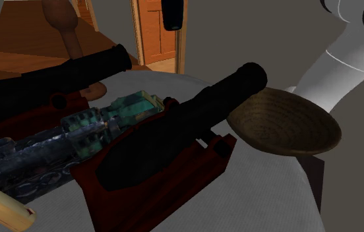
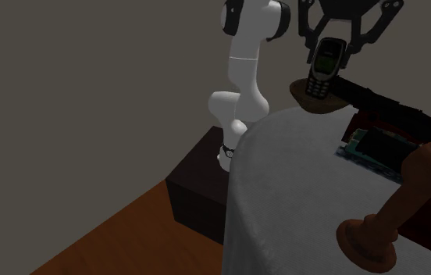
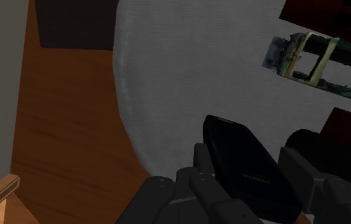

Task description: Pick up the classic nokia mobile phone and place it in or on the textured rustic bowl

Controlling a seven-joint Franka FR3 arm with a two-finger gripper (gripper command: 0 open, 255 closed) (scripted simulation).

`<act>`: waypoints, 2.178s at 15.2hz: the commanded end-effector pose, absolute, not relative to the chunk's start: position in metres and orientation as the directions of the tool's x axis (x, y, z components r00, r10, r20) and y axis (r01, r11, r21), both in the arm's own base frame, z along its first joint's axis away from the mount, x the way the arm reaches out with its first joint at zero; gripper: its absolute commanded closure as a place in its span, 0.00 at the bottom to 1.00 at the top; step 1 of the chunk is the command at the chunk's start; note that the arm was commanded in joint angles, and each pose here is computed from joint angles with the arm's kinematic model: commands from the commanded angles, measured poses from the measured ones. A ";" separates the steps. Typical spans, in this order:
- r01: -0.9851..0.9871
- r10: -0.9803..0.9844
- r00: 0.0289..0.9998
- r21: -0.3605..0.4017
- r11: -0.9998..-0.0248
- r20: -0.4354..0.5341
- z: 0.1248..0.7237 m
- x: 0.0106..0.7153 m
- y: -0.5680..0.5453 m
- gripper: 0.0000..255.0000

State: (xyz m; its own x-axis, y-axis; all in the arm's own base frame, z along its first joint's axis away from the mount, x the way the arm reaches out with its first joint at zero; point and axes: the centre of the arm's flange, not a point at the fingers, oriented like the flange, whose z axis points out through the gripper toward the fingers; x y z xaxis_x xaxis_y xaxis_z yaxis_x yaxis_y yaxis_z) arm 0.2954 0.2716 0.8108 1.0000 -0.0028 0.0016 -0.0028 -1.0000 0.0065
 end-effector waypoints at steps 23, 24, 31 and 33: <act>-0.004 -0.004 1.000 0.006 -1.000 0.001 0.801 0.044 0.286 1.00; -0.004 -0.004 1.000 0.006 -1.000 0.001 0.795 0.044 0.286 1.00; -0.004 -0.004 1.000 0.006 -1.000 0.001 0.758 0.044 0.286 1.00; -0.004 -0.004 1.000 0.006 -1.000 0.001 0.748 0.044 0.286 1.00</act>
